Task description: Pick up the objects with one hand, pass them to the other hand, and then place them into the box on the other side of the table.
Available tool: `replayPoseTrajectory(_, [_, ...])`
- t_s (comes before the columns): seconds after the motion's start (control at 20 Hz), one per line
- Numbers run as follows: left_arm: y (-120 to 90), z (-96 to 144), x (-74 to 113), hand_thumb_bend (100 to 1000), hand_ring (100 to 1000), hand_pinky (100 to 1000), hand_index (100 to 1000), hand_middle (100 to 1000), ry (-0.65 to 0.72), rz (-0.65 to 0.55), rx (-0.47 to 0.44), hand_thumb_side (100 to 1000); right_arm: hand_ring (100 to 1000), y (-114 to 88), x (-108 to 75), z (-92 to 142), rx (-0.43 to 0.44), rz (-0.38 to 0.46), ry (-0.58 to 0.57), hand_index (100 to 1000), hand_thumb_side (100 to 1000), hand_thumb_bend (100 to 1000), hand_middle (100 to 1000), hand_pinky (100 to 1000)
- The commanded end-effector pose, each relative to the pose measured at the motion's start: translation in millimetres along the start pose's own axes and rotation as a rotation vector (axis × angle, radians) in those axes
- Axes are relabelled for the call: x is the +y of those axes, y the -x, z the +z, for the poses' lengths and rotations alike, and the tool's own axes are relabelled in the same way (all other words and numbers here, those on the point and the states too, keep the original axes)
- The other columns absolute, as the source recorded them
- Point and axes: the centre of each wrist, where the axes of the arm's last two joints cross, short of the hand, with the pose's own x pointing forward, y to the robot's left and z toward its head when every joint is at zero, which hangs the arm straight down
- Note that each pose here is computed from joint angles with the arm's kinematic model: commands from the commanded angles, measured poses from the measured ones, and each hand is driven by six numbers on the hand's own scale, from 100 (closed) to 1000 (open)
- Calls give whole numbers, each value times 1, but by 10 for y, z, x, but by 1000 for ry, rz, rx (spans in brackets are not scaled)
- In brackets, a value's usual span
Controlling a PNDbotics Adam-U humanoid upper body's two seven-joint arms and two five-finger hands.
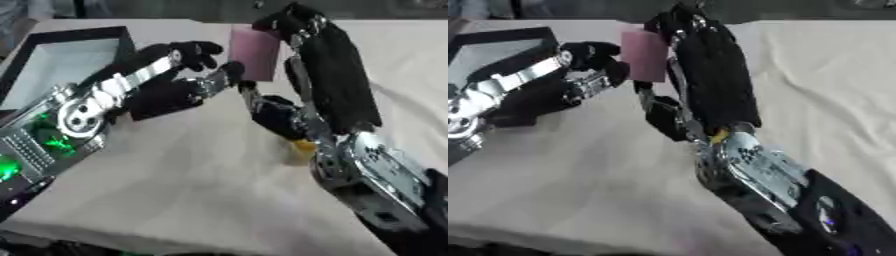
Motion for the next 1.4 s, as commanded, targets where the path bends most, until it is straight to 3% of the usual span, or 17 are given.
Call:
replayPoseTrajectory(0.05, [-52, 15, 89, 301, 913, 1000, 977, 835, -31, -5, -17, 972, 649, -35, -74, -17, -31, -14, 23, 460, 100, 100, 537, 734])
replayPoseTrajectory(0.75, [-129, -12, 89, 291, 912, 1000, 963, 831, -19, 4, -46, 986, 647, -41, -79, -22, -90, -57, 28, 453, 100, 100, 537, 731])
replayPoseTrajectory(1.4, [-182, -32, 72, 281, 903, 1000, 883, 812, 11, 11, -82, 997, 646, -38, -85, -28, -116, -80, 32, 451, 100, 100, 536, 727])
